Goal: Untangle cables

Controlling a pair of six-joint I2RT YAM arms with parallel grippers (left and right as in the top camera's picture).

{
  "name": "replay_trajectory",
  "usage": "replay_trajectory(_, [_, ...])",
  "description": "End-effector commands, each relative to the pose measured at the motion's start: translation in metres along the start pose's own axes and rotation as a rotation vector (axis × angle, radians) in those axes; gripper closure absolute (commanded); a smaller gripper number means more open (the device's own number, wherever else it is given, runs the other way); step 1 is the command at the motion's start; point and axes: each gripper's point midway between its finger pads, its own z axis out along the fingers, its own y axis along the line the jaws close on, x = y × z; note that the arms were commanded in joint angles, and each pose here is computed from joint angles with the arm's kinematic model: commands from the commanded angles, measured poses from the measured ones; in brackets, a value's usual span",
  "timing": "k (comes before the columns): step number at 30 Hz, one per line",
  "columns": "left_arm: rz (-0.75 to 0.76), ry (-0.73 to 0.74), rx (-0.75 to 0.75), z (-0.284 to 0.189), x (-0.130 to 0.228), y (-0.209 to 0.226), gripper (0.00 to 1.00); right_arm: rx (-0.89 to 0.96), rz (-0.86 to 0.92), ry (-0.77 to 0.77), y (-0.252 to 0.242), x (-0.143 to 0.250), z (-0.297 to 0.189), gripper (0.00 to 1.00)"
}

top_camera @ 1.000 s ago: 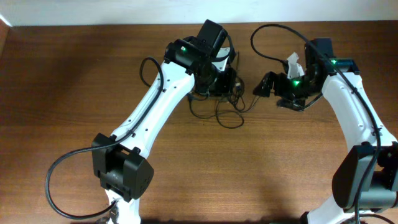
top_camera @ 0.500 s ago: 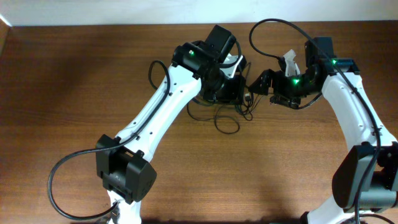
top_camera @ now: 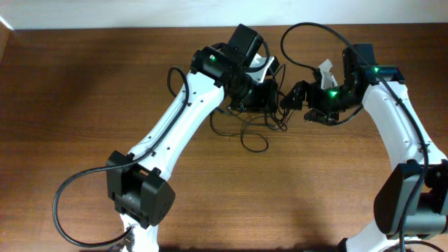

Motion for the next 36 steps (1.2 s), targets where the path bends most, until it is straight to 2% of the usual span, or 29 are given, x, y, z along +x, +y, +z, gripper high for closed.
replay_trajectory(1, [0.032,-0.027,0.028,-0.010,-0.004,-0.009,1.00,-0.024,-0.015,0.013,0.003,0.003,0.003,0.02])
replay_trajectory(3, [0.031,-0.010,0.073,-0.010,-0.001,-0.017,1.00,0.025,-0.019,-0.002,-0.005,-0.001,0.003,0.02])
replay_trajectory(5, [0.030,0.006,0.120,-0.012,0.001,-0.024,1.00,0.158,-0.015,-0.032,-0.028,-0.006,0.000,0.02])
replay_trajectory(9, [0.007,0.035,0.228,-0.022,0.003,-0.033,1.00,0.480,0.114,-0.108,-0.081,-0.012,-0.018,0.02])
replay_trajectory(12, [-0.010,0.051,0.334,-0.034,0.002,-0.039,1.00,0.589,0.157,-0.131,-0.098,-0.011,-0.028,0.02])
replay_trajectory(18, [-0.076,0.025,0.505,-0.073,-0.014,-0.028,0.99,0.596,0.156,-0.134,-0.099,-0.011,-0.028,0.02])
replay_trajectory(22, [-0.116,-0.011,0.598,-0.102,-0.025,-0.014,0.94,0.590,0.157,-0.132,-0.098,-0.011,-0.028,0.02])
replay_trajectory(29, [-0.159,-0.073,0.590,-0.121,-0.037,0.012,0.87,0.565,0.157,-0.125,-0.094,-0.011,-0.025,0.02])
replay_trajectory(36, [-0.176,-0.095,0.545,-0.121,-0.040,0.024,0.86,0.564,0.157,-0.126,-0.094,-0.011,-0.025,0.02])
